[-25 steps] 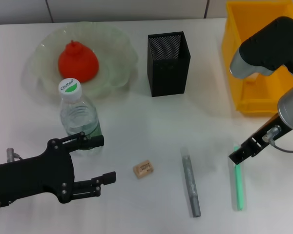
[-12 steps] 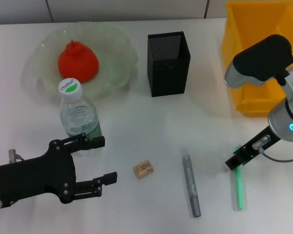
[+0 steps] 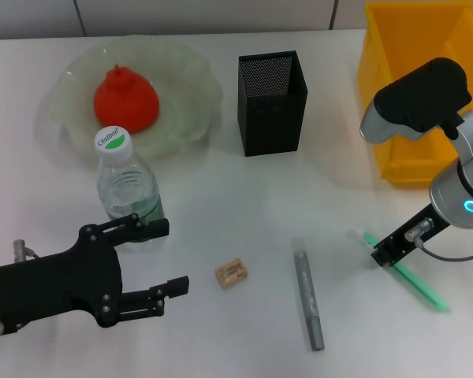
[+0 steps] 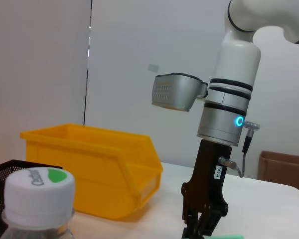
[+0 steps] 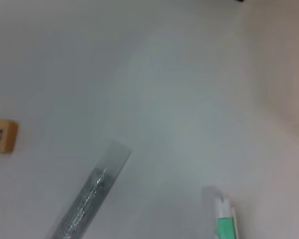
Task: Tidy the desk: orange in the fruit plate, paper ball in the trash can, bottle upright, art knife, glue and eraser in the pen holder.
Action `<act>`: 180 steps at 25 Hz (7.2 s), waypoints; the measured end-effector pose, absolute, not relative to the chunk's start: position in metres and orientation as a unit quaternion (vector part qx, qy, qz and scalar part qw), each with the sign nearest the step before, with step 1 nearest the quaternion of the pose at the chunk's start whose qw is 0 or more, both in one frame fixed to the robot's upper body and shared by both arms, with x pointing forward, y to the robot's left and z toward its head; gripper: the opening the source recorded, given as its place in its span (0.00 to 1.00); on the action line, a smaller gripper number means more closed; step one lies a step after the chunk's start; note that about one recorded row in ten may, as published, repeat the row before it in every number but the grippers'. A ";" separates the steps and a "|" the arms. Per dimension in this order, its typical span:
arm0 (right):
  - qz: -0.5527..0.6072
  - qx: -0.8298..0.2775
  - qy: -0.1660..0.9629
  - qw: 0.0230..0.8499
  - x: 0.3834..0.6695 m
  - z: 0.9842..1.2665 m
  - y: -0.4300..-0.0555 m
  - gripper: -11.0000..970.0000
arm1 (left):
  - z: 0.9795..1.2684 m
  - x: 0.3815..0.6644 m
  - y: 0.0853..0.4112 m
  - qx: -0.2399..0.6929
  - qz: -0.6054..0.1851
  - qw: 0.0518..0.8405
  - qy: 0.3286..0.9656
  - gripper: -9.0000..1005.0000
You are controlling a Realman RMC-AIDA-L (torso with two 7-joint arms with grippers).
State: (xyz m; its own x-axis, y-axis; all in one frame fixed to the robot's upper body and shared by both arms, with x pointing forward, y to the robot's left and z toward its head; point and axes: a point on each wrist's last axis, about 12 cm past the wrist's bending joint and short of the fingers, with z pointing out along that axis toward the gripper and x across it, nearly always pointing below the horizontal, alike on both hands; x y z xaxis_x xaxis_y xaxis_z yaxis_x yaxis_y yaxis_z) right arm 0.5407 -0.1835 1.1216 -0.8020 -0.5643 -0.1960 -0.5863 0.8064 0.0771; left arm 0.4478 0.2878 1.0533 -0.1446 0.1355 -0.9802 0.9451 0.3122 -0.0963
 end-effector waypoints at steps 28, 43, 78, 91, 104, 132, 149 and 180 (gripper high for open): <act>0.297 -0.303 0.707 0.566 0.574 1.210 -0.235 0.14 | 1.051 0.445 0.285 0.424 -0.419 0.494 0.633 0.80; 0.315 -0.314 0.668 0.596 0.625 1.119 -0.189 0.14 | 1.051 0.450 0.280 0.425 -0.424 0.493 0.630 0.80; 0.256 -0.349 0.868 0.244 0.545 1.200 -0.181 0.74 | 1.053 0.450 0.281 0.428 -0.428 0.493 0.625 0.80; 0.156 -0.394 0.894 0.147 0.528 1.175 -0.144 0.86 | 1.052 0.449 0.281 0.426 -0.429 0.492 0.626 0.80; 0.133 -0.561 0.799 0.172 0.520 1.154 -0.103 0.86 | 1.052 0.440 0.298 0.421 -0.416 0.491 0.640 0.80; 0.163 -0.559 0.795 0.171 0.527 1.110 -0.072 0.78 | 1.052 0.430 0.316 0.401 -0.405 0.501 0.651 0.80; 0.165 -0.588 0.770 0.183 0.521 1.123 -0.066 0.45 | 1.059 0.432 0.319 0.417 -0.400 0.503 0.643 0.80; 0.154 -0.613 0.756 0.170 0.523 1.110 -0.068 0.34 | 1.060 0.427 0.324 0.412 -0.394 0.508 0.645 0.80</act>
State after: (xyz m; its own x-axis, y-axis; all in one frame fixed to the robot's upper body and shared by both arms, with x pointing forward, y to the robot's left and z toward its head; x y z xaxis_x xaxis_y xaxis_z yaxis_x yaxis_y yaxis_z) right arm 0.5227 -0.0684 1.1095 -0.1910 -0.8741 -0.4466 -0.9792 0.2013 0.0247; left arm 0.4267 0.3244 1.0598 -0.1432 0.1320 -0.9808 0.9327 0.3495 -0.0892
